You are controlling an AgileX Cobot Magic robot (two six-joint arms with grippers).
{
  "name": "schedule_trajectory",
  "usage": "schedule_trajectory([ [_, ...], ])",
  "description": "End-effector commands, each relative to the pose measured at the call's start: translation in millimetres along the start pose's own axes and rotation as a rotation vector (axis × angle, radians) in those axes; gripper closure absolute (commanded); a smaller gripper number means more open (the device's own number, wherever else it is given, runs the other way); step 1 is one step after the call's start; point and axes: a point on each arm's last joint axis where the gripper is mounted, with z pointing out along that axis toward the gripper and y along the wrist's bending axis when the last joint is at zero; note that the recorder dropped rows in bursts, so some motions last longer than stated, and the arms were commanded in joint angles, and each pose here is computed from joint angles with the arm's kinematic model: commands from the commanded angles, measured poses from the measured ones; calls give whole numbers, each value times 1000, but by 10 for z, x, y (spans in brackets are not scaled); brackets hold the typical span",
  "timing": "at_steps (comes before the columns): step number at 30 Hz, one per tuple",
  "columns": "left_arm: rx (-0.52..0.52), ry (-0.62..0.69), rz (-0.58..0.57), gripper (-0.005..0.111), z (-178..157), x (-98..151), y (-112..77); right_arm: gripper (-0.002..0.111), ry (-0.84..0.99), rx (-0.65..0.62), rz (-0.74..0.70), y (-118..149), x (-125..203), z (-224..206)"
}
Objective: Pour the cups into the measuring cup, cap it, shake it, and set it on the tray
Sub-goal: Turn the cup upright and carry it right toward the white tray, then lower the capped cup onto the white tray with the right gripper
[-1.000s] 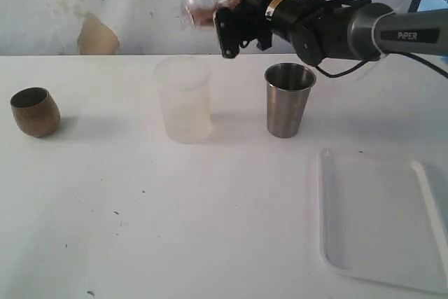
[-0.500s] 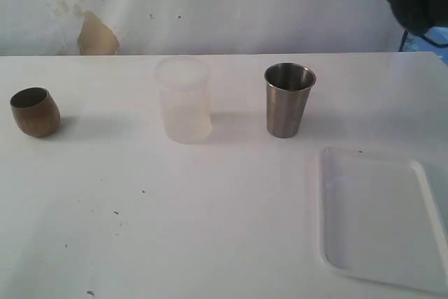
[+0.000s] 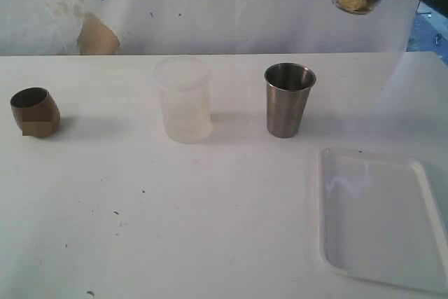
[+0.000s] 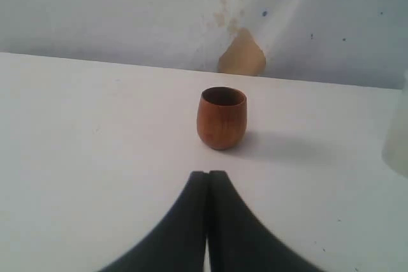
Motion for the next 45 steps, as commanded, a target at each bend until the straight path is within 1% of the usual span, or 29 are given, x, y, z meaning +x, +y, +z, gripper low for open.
schedule_trajectory([
  [1,1,-1,-4,107,1,13,0,108,92,-89,-171,171,9,-281],
  [2,1,-1,-4,107,1,13,0,108,110,-95,-183,204,25,-332],
  [4,1,-1,-4,107,1,13,0,108,114,-14,-102,182,2,-426],
  [5,1,-1,-4,107,1,13,0,108,110,45,-94,122,-4,-453],
  [7,1,-1,-4,107,1,13,0,108,98,216,-53,-100,19,-490],
  [9,1,-1,-4,107,1,13,0,108,153,325,-7,-278,86,-557],
  [10,1,-1,-4,107,1,13,0,108,195,338,2,-290,111,-610],
  [11,1,-1,-4,107,1,13,0,108,225,309,-24,-234,128,-675],
  [12,1,-1,-4,107,1,13,0,108,224,225,-81,-85,148,-739],
  [13,1,-1,-4,107,1,13,0,108,198,148,-118,54,155,-795],
  [14,1,-1,-4,107,1,13,0,108,145,100,-107,181,157,-871],
  [15,1,-1,-4,107,1,13,0,108,107,105,-121,213,182,-929],
  [16,1,-1,-4,107,1,13,0,108,52,213,-111,122,163,-965],
  [17,1,-1,-4,107,1,13,0,108,34,370,-42,-32,185,-997],
  [18,1,-1,-4,107,1,13,0,108,34,458,12,-131,203,-1034],
  [19,1,-1,-4,107,1,13,0,108,76,472,26,-157,245,-1064],
  [21,1,-1,-4,107,1,13,0,108,167,340,-56,-7,307,-1141],
  [22,1,-1,-4,107,1,13,0,108,168,273,-63,88,359,-1186],
  [24,1,-1,-4,107,1,13,0,108,97,275,0,118,470,-1272],
  [25,1,-1,-4,107,1,13,0,108,71,333,63,67,550,-1331],
  [26,1,-1,-4,107,1,13,0,108,92,343,75,67,636,-1389],
  [27,1,-1,-4,107,1,13,0,108,130,318,65,108,730,-1443],
  [30,1,-1,-4,107,1,13,0,108,245,178,1,314,960,-1590],
  [32,1,-1,-4,107,1,13,0,108,285,156,1,379,1055,-1676],
  [35,1,-1,-4,107,1,13,0,108,312,137,-13,422,1128,-1761],
  [36,1,-1,-4,107,1,13,0,108,326,110,-45,444,1154,-1772],
  [40,1,-1,-4,107,1,13,0,108,270,39,-62,484,1222,-1730],
  [42,1,-1,-4,107,1,13,0,108,217,-37,-34,520,1370,-1679],
  [45,1,-1,-4,107,1,13,0,108,311,-42,-45,493,1659,-1685],
])
